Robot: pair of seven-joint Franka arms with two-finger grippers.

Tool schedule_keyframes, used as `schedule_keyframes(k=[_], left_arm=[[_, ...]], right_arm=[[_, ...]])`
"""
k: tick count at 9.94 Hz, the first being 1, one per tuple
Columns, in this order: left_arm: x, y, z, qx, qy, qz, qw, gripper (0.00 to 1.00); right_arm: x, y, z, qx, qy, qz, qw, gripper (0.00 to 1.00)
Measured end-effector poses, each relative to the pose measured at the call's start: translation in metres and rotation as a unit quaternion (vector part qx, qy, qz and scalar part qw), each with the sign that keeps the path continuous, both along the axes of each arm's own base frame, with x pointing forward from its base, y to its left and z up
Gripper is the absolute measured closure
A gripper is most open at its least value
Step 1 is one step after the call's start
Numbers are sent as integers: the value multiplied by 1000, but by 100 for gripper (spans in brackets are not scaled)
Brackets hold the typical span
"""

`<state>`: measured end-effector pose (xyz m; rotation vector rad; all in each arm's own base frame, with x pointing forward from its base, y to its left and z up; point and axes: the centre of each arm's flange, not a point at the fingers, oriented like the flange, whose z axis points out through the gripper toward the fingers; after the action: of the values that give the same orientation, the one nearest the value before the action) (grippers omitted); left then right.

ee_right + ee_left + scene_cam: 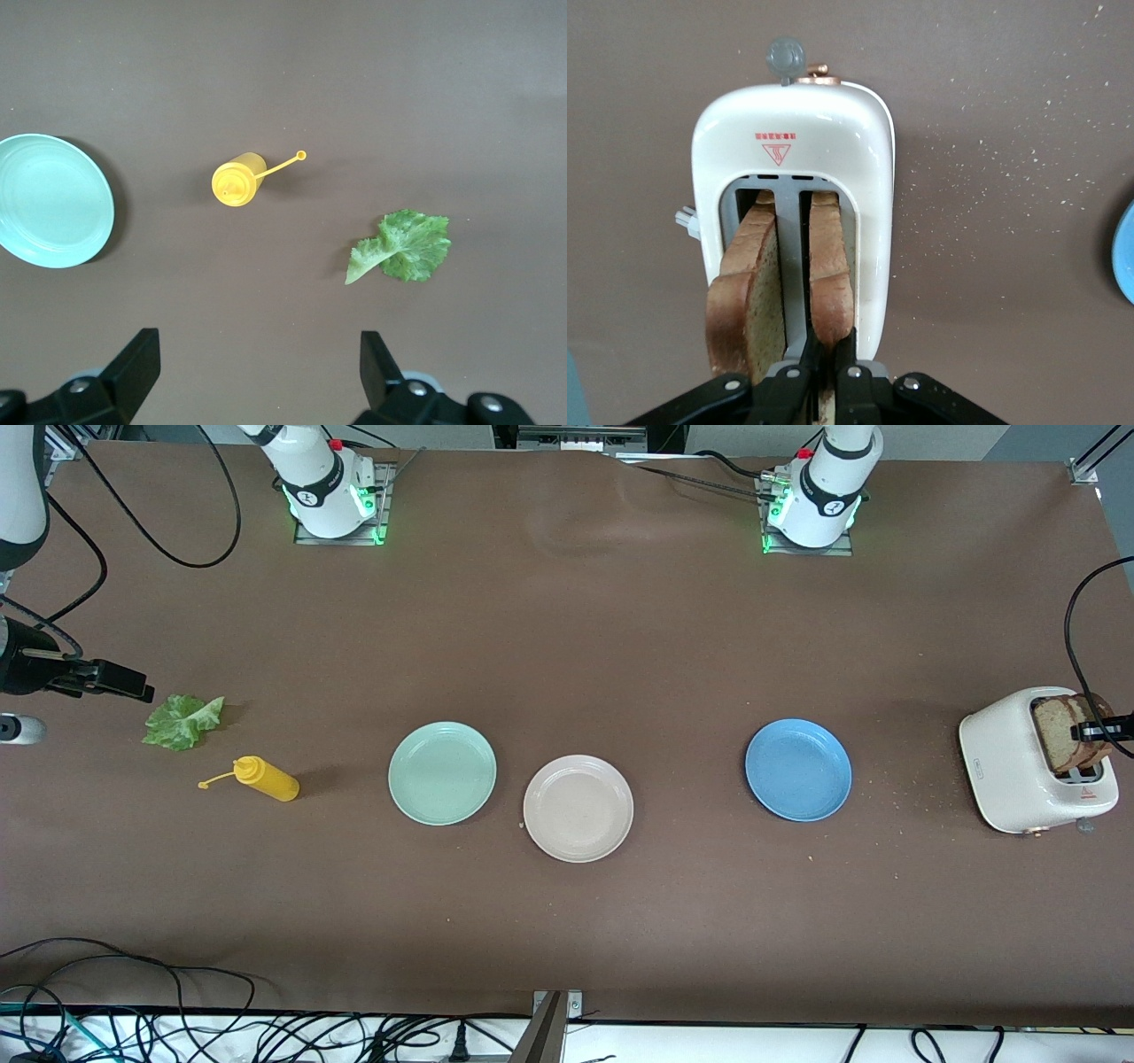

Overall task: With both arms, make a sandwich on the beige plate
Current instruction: 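Lift the toast slice out of the toaster with the left gripper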

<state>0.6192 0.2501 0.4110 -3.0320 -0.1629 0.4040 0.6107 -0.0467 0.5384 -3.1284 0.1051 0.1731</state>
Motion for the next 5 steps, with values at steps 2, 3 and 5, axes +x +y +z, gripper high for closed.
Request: schedule_keyframes(k=[2,3,5], left_arm=[[2,-9,22,-4,8,-2,1000,92],[6,-19,37,-5,8,-8,1000,92],[16,-57,73,-22,11,-27,999,92]], right_arm=[[0,0,0,0,0,0,1000,0],[0,0,0,0,0,0,1000,0],[0,0,0,0,0,0,1000,0]])
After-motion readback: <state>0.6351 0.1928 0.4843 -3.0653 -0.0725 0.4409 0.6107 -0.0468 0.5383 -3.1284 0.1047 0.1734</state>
